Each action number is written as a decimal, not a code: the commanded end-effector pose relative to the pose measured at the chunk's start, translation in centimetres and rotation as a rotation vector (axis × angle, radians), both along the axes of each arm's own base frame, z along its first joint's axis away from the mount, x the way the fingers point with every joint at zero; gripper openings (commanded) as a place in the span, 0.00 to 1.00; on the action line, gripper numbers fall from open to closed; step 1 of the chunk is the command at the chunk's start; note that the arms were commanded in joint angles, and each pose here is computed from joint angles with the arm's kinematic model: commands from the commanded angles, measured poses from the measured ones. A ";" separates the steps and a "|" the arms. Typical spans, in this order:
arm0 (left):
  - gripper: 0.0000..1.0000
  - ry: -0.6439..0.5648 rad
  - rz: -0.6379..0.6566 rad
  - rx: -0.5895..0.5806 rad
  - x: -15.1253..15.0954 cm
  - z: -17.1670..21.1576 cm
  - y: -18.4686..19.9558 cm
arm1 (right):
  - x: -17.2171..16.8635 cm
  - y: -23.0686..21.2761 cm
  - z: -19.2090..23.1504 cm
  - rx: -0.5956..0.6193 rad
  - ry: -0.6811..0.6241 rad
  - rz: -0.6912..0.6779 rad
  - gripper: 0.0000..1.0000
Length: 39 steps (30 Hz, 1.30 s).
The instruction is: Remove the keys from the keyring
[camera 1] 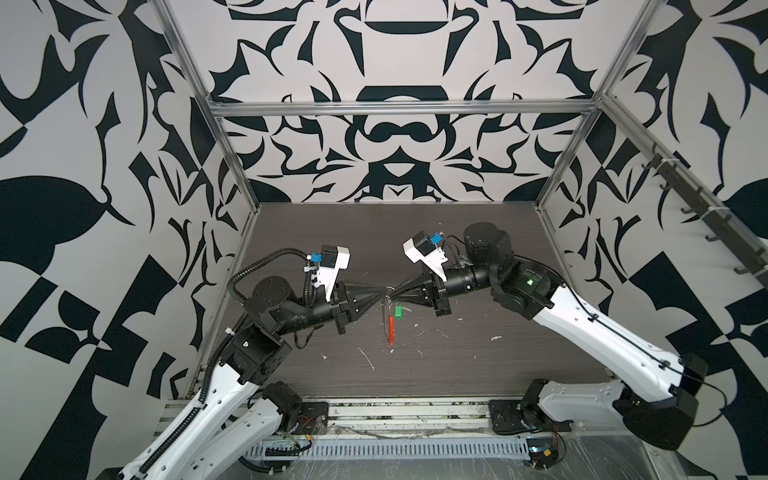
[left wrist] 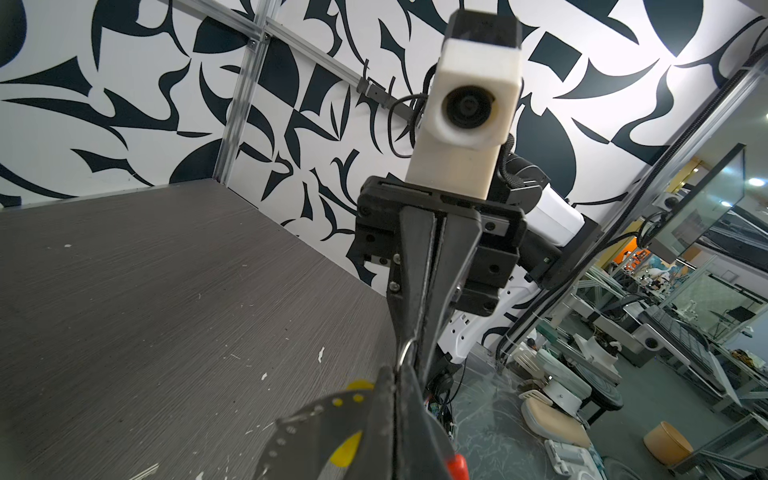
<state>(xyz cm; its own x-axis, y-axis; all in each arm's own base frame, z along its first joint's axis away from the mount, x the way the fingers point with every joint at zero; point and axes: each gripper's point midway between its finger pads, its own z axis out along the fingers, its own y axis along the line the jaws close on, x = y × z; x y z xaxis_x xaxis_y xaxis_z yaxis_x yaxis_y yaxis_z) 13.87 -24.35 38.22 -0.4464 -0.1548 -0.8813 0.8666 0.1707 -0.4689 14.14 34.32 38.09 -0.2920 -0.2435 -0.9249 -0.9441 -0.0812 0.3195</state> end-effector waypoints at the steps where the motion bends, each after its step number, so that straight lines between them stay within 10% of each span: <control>1: 0.00 -0.042 0.025 -0.077 0.0 2.0 0.5 | 0.2 -0.2 2.3 0.072 -0.073 -0.035 0.03; 10: 0.00 -0.074 0.147 -0.137 1.1 2.9 1.9 | 1.2 -2.0 3.6 0.161 -0.131 -0.198 0.37; 21: 0.00 -0.102 0.207 -0.183 1.5 3.8 2.8 | 4.5 -3.8 6.7 0.422 -0.034 -0.452 0.42; 39: 0.00 -0.099 0.235 -0.207 1.8 4.0 3.1 | 2.8 0.6 8.1 0.458 0.062 -0.245 0.39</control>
